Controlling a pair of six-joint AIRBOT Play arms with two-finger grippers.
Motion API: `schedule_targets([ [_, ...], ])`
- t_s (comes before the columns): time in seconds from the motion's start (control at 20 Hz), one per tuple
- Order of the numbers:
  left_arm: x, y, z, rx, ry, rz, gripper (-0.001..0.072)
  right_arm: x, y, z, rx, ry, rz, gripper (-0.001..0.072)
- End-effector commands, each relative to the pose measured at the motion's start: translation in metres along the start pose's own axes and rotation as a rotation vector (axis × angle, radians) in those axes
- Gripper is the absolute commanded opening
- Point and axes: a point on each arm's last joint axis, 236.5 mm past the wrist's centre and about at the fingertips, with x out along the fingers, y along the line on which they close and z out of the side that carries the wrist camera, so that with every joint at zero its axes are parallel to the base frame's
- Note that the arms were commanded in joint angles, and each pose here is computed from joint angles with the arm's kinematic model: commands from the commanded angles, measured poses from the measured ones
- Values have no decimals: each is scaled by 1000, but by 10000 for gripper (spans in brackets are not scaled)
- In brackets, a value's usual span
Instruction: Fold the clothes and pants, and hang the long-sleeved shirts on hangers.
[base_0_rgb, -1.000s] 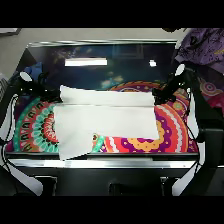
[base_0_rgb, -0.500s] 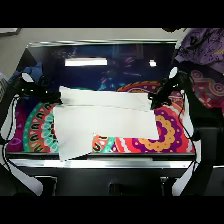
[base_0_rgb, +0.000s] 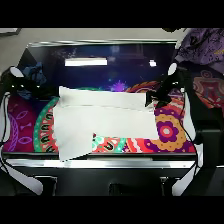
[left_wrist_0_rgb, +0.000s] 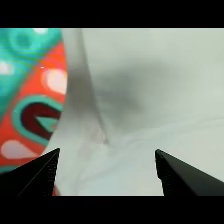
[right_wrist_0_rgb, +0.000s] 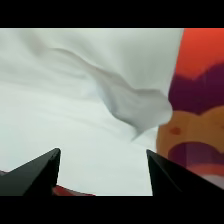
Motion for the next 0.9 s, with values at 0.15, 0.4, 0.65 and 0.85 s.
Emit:
schedule_targets([
  [0.15,-77,81,-84,-360,-72,-69,680,-75,-50,-45,102,-162,192,615],
  [0.4,-35,75,-195,-627,-110,-232,680,-10,-59,-111,217,-155,261,614],
  [0.65,15,31,-251,-631,8,-317,671,18,-42,-134,265,-134,337,613],
  [0.85,31,12,-258,-566,52,-304,664,15,-39,-130,270,-151,356,613],
])
